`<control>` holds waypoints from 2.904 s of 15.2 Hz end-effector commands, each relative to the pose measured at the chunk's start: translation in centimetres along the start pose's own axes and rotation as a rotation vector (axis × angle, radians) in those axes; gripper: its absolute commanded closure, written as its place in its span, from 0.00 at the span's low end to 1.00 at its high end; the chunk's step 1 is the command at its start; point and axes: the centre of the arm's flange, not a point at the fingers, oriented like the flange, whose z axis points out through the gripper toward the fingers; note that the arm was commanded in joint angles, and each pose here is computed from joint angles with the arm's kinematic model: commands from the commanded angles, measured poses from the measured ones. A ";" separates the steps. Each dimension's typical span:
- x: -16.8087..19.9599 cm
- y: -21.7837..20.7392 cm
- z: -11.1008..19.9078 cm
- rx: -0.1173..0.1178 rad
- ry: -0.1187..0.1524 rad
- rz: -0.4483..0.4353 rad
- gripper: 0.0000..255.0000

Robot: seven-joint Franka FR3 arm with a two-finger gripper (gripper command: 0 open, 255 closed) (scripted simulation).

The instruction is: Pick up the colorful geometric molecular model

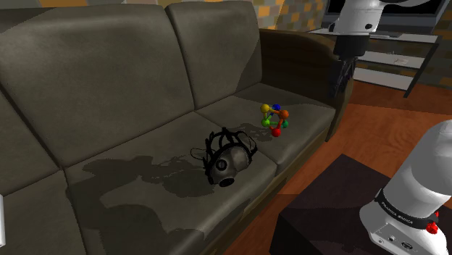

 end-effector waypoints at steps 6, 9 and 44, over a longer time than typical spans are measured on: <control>4.1 3.3 3.4 0.008 0.032 0.006 0.00; 6.7 5.3 5.5 0.013 0.052 0.010 0.00; 21.7 17.0 19.9 0.042 0.160 0.032 1.00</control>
